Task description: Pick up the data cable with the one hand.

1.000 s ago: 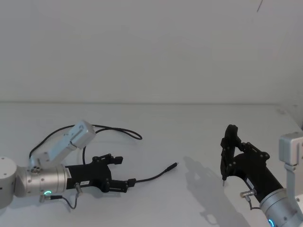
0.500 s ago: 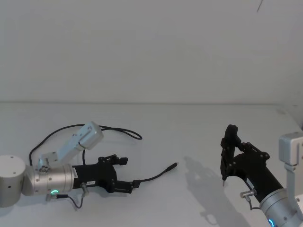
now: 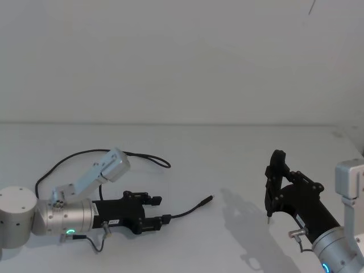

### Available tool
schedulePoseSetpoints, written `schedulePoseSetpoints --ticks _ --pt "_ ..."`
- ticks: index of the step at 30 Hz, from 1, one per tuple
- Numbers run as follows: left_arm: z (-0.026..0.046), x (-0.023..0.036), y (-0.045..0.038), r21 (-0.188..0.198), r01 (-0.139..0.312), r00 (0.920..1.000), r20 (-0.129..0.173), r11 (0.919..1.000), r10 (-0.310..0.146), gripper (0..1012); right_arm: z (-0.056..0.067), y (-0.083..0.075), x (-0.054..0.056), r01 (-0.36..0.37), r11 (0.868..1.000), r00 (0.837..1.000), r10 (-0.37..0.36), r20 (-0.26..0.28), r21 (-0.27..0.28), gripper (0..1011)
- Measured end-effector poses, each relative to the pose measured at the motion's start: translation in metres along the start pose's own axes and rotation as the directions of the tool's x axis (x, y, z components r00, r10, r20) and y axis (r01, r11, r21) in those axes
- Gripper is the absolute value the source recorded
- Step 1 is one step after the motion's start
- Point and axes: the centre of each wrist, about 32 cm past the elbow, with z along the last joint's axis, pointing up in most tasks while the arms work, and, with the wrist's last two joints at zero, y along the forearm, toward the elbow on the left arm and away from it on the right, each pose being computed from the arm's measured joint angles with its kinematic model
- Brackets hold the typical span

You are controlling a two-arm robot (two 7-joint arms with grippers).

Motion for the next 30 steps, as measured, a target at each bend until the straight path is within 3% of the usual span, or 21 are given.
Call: schedulePoseSetpoints --ticks 19,30 --pt "-0.0071 -0.0057 -0.0049 0.024 0.024 0.9995 -0.021 0.9994 -0.024 72 0.000 0.000 0.000 0.000 1.000 1.000 0.000 0.000 0.000 279" --pt "-0.0081 -0.0105 -0.0029 0.015 0.002 0.9996 -0.028 0.9999 -0.002 48 0.000 0.000 0.000 0.000 1.000 1.000 0.000 0.000 0.000 279"
